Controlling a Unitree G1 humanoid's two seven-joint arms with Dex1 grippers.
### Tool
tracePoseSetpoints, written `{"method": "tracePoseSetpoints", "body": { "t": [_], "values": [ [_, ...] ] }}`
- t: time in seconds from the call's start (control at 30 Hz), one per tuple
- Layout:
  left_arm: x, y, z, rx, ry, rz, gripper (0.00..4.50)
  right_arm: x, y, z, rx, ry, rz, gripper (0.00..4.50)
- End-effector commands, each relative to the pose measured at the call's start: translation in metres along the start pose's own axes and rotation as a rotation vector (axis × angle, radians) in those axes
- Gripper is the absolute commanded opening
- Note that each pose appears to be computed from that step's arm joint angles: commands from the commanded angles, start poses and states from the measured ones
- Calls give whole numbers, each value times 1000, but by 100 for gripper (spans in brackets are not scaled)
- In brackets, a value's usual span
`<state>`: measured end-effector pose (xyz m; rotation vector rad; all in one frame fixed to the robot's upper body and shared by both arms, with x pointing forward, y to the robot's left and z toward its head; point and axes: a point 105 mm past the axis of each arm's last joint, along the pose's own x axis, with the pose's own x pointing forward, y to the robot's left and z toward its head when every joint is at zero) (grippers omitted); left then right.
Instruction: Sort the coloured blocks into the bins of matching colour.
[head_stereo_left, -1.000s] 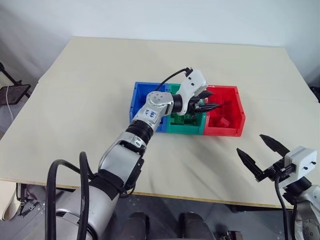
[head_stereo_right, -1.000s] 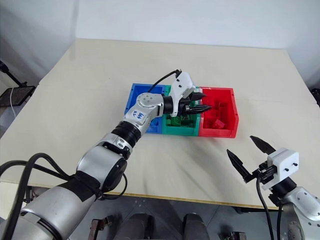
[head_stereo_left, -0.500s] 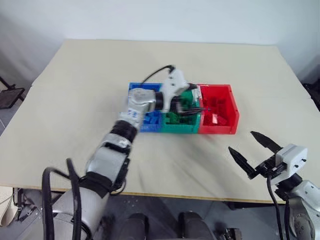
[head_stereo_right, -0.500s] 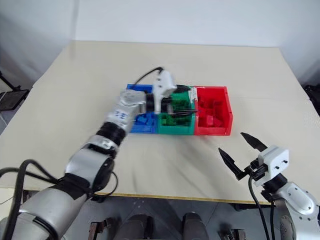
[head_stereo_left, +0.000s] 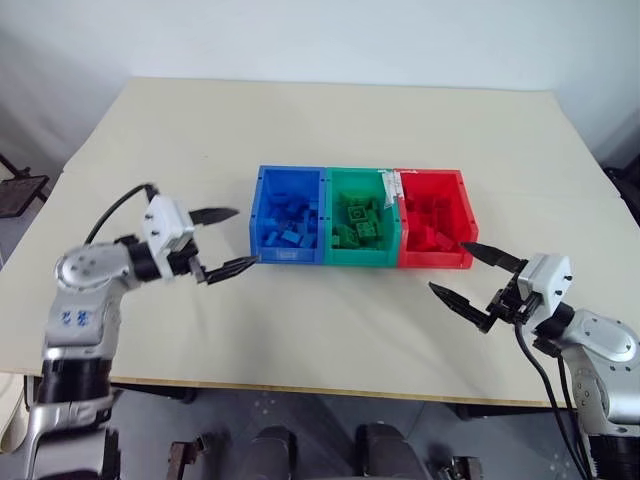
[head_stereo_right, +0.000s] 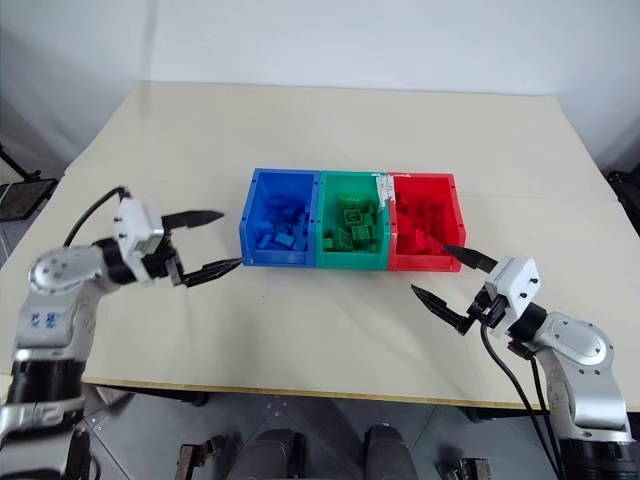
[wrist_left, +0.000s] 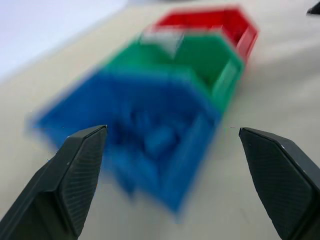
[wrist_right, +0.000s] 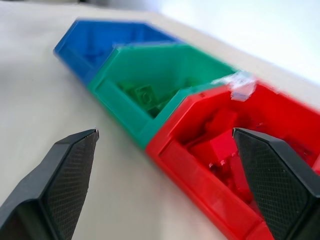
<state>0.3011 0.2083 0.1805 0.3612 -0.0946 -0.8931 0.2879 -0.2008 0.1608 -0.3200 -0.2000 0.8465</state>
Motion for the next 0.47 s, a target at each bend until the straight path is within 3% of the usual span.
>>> {"method": "tracePoseSetpoints", "body": {
  "t": [0.03,0.2,0.47],
  "values": [
    [-27,-6,12,5,-2,97,449,7,-5,4,-37,-3,55,450],
    [-33,-25,-1,-20,42,134,449,14,-10,3,-31,-2,82,450],
    [-14,-26,-7,-20,32,163,449,20,-13,1,-29,10,39,450]
  ]
}}
